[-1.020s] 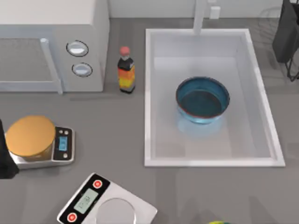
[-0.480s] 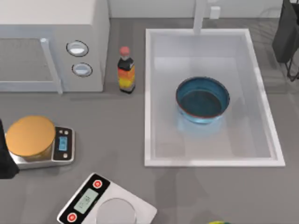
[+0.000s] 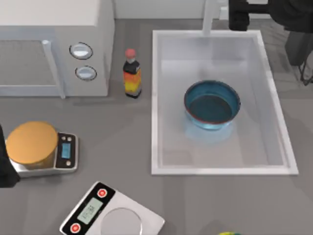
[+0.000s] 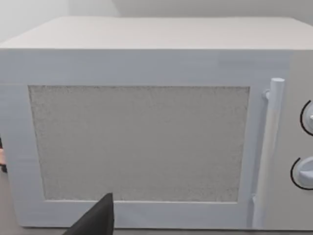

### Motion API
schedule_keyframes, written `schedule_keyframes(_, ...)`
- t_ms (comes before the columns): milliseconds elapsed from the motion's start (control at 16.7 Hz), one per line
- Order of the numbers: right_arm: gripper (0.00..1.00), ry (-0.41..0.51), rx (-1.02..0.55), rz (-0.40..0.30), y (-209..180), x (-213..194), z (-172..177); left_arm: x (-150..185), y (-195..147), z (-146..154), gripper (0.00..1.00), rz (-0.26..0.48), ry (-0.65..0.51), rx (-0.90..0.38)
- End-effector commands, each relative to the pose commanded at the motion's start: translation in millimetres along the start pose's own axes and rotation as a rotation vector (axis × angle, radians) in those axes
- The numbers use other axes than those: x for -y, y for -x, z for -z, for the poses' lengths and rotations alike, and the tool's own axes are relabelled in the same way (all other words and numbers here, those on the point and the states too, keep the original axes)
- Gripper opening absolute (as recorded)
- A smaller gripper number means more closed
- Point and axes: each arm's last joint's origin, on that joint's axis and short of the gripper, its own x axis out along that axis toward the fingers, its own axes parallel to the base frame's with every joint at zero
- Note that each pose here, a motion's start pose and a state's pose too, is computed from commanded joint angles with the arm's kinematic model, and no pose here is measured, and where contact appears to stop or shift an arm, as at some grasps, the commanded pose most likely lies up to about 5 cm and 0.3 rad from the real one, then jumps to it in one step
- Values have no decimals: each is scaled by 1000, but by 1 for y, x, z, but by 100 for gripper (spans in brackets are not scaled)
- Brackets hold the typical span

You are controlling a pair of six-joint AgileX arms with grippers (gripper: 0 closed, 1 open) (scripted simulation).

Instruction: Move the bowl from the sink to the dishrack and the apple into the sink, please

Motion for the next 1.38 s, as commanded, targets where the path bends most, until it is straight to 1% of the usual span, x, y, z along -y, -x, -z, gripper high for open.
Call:
schedule_keyframes(120, 100, -3, -98, 14, -42, -24, -7, 0, 0, 0, 100, 0, 0, 0)
schedule_keyframes(240, 100, -6, -183, 29, -78, -48, -7, 0, 0, 0, 100, 0, 0, 0)
schedule_keyframes(420, 100, -13, -283, 56, -118, -80, 3, 0, 0, 0, 100, 0, 0, 0)
schedule_keyframes(540, 100, -17, -333, 74, -137, -97, 13, 0, 0, 0, 100, 0, 0, 0)
schedule_keyframes(720, 100, -21, -380, 93, -154, -115, 25, 0, 0, 0, 100, 0, 0, 0)
schedule_keyframes(900, 100, -23, -394, 98, -160, -122, 30, 0, 0, 0, 100, 0, 0, 0)
schedule_keyframes(1260, 100, -27, -395, 100, -163, -118, 29, 0, 0, 0, 100, 0, 0, 0)
schedule_keyframes(1380, 100, -26, -395, 101, -179, -109, 29, 0, 0, 0, 100, 0, 0, 0)
